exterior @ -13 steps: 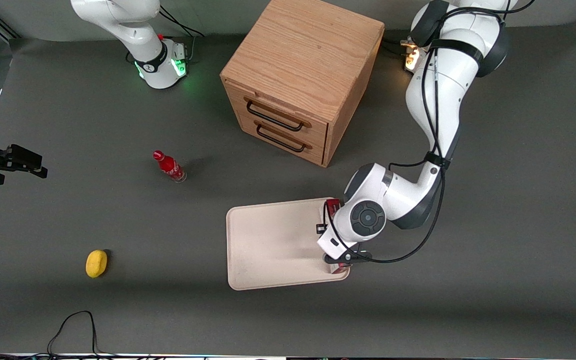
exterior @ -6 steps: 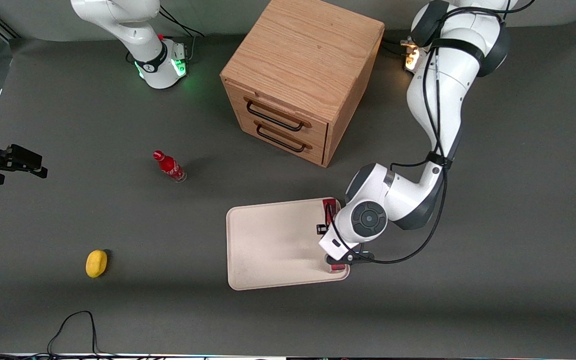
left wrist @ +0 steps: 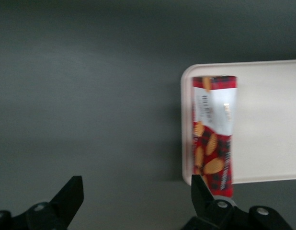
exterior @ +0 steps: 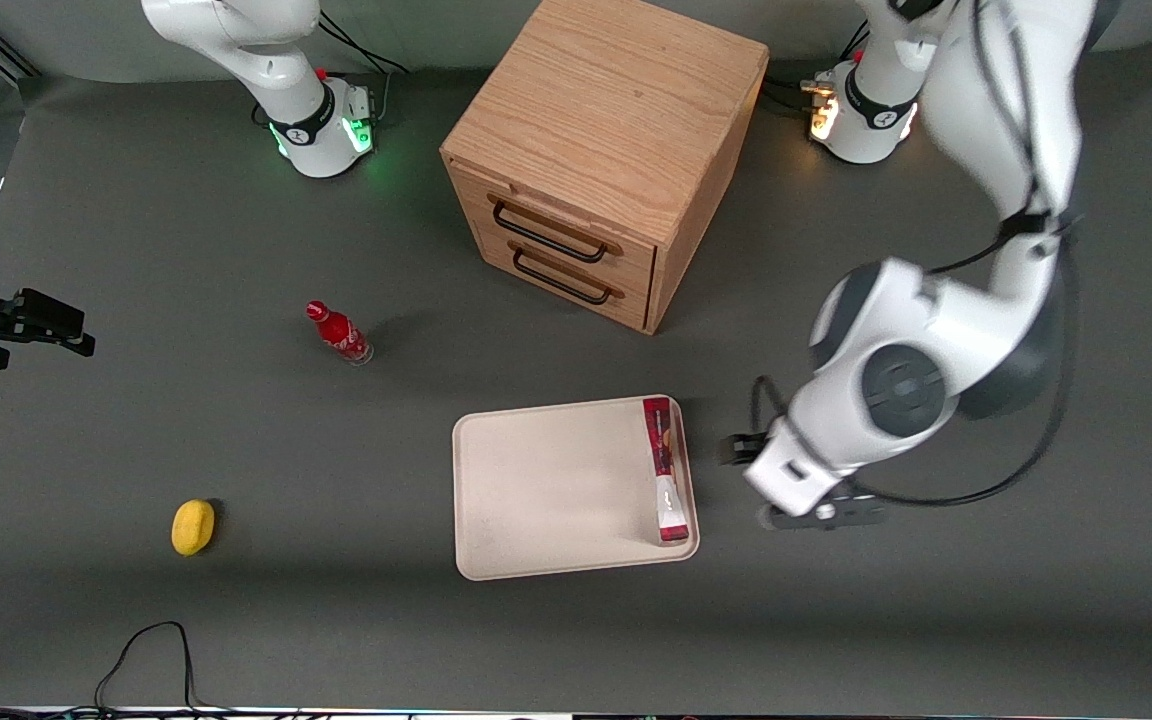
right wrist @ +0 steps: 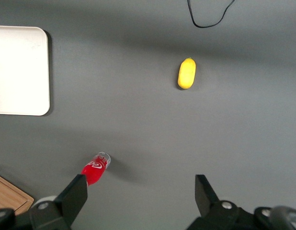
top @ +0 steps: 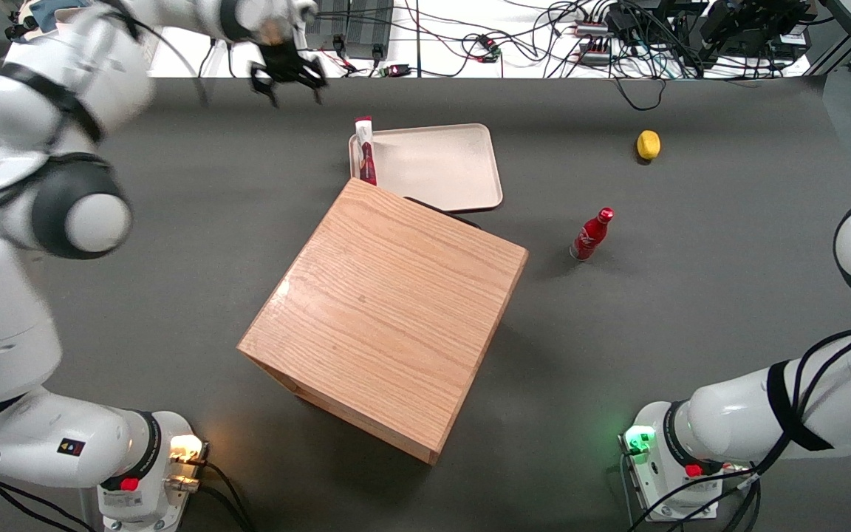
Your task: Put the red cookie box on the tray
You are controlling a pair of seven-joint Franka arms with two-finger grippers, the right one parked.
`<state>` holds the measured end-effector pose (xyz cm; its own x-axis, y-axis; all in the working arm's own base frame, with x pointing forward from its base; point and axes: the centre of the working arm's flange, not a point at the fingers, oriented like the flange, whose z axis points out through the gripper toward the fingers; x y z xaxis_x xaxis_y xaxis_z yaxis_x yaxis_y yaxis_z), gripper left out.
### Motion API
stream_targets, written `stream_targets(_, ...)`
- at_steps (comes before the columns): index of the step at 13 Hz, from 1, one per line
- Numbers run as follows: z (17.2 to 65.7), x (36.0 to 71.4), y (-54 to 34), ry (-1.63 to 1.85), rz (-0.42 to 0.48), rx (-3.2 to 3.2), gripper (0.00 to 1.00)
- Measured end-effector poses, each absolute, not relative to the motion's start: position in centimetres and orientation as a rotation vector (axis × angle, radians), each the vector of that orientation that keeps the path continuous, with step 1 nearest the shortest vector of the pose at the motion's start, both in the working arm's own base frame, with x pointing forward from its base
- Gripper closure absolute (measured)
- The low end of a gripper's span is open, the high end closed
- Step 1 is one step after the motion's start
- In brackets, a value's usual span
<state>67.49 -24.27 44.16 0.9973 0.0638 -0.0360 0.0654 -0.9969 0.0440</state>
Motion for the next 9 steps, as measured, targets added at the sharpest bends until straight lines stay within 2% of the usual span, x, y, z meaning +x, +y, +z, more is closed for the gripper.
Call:
stream_targets(3,49.4,63.5,-16.2,0.076,-0.037,3.131,0.00)
stream_targets(7,52.0,57.4,-7.2,-0.044,-0.061,3.186,0.00)
stream_targets(9,53.8,55.5,-2.8,-0.027,-0.079,3.195,0.00)
